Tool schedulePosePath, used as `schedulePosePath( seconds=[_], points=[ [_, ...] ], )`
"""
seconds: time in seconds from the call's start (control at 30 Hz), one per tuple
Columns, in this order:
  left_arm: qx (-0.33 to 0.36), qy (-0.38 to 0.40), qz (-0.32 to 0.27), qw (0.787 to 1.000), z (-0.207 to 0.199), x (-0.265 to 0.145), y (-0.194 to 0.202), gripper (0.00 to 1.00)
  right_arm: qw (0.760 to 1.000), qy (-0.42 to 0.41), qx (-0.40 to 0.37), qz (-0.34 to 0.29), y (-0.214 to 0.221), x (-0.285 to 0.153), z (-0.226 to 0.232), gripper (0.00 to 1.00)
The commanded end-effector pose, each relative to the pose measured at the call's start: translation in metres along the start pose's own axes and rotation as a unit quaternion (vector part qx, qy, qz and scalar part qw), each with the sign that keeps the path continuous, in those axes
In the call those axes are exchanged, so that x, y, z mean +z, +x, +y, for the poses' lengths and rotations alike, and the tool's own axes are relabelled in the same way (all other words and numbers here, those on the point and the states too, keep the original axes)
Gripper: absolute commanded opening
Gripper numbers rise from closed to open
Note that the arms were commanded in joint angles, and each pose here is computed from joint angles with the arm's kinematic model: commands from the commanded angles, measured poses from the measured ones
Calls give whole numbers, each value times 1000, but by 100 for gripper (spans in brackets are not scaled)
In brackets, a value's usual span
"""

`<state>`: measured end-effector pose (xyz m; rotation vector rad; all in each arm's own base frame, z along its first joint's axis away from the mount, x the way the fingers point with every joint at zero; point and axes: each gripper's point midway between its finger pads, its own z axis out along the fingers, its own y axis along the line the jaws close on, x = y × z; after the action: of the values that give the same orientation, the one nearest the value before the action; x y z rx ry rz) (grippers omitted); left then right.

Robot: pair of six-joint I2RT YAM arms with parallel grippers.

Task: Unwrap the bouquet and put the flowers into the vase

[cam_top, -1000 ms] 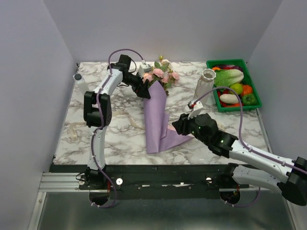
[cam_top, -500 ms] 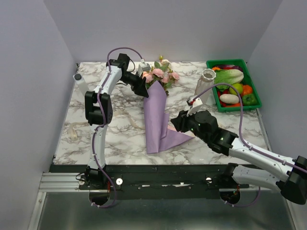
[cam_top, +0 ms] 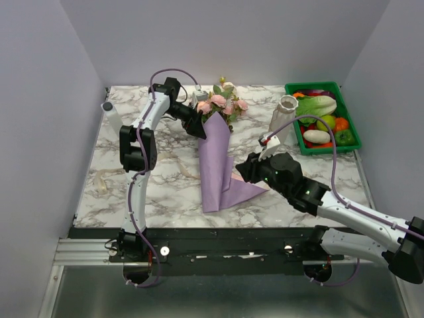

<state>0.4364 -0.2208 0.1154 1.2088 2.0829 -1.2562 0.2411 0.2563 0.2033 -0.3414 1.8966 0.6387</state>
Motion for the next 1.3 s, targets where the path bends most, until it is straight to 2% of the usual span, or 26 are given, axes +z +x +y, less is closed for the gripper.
schedulePosePath(
  seconds=[0.0,0.07,0.1,0.17,0.2,0.23,0.37,0.53,0.8,1.03,1.2,1.27],
  points=[
    [10,-9,-25,1000,16,2,-11,89,1000,-20,0,0,-3,-4,7,43],
    [9,-1,-28,1000,13,0,-14,79,1000,-24,3,-13,-9,-3,10,43],
    [3,9,-28,1000,12,3,-12,64,1000,-25,4,-15,-11,-3,11,43],
    [3,17,-25,1000,8,1,-12,44,1000,-26,4,-17,-13,-3,12,43],
    [2,18,-24,1000,8,2,-11,11,999,-26,5,-19,-14,-3,12,43],
    [-5,9,-20,1000,9,1,-11,0,999,-27,6,-19,-15,-2,13,43],
    [0,-1,-32,999,8,-2,-17,0,999,-30,5,-21,-19,-1,15,43],
    [2,11,-63,998,-9,-13,-46,0,999,-32,5,-24,-20,-2,16,43],
    [42,36,-132,990,-67,-50,-111,0,999,-32,8,-30,-22,-5,15,43],
    [46,40,-177,982,-113,-82,-156,0,999,-32,16,-38,-21,-12,12,43],
    [30,60,-221,973,-162,-107,-201,0,998,-31,23,-44,-20,-15,10,43],
    [32,67,-228,971,-169,-107,-205,0,998,-32,24,-45,-20,-16,10,43]
  ],
)
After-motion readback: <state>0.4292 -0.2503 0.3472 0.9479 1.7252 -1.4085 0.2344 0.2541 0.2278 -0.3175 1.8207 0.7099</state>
